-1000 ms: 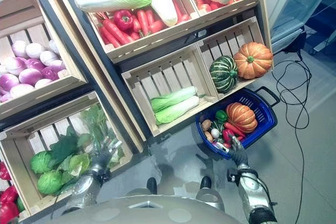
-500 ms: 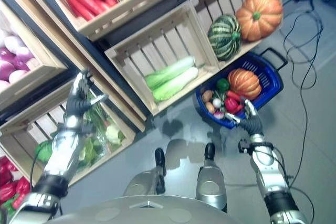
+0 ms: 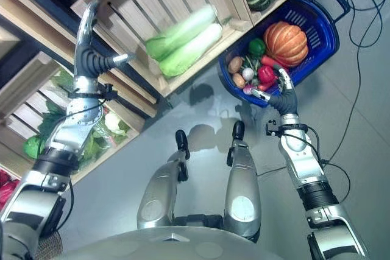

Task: Pick up fruits and vegetables into the basket

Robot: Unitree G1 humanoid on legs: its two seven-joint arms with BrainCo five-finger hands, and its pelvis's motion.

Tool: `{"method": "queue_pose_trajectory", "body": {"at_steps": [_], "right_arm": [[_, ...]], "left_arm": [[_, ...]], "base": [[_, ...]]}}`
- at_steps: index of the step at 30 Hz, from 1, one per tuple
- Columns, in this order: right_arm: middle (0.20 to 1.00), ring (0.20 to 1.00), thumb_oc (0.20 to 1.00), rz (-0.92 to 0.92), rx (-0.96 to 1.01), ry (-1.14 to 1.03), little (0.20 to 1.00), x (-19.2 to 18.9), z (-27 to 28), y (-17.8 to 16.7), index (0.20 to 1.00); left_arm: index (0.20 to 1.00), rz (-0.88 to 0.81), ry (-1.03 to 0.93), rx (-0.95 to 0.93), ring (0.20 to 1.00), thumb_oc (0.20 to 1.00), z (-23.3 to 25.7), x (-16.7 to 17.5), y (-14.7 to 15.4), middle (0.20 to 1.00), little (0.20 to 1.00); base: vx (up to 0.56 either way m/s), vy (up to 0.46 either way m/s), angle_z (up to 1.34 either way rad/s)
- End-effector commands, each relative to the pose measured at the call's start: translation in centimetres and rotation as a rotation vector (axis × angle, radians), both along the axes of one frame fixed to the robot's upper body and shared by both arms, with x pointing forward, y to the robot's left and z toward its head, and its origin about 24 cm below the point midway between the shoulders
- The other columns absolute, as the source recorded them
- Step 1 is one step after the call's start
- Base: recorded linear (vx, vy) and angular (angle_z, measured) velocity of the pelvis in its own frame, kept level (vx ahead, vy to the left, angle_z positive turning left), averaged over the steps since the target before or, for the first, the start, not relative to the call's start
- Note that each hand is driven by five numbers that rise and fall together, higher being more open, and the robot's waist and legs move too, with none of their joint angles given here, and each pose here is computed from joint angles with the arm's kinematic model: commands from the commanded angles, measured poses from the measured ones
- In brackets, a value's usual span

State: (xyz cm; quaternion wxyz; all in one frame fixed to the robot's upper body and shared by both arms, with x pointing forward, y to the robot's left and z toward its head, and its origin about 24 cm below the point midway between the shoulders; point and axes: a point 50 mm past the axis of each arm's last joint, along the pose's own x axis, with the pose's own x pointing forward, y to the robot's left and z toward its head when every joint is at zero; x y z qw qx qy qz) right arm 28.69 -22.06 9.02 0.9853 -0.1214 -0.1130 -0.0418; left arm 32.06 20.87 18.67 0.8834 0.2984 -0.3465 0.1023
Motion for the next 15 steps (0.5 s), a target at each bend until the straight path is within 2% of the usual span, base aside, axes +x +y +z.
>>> {"method": "queue_pose_trajectory", "body": {"at_steps": [1,15], "right_arm": [[1.000,1.000,1.000,0.030,-0.003,-0.080,1.000,-0.8,1.3,1.3,1.000],[1.000,1.000,1.000,0.056,-0.026,-0.110,1.000,0.2,3.3,2.8,1.000]], "left_arm": [[1.000,0.034,-0.015,0.021,1.000,1.000,0.2,-0.1,0.2,1.000,1.000],[1.000,0.180,0.010,-0.035,1.000,1.000,1.8,2.3,0.1,1.000,1.000]], "base": [[-0.05,-0.043,-0.10],[-0.02,0.009,-0.06]]}}
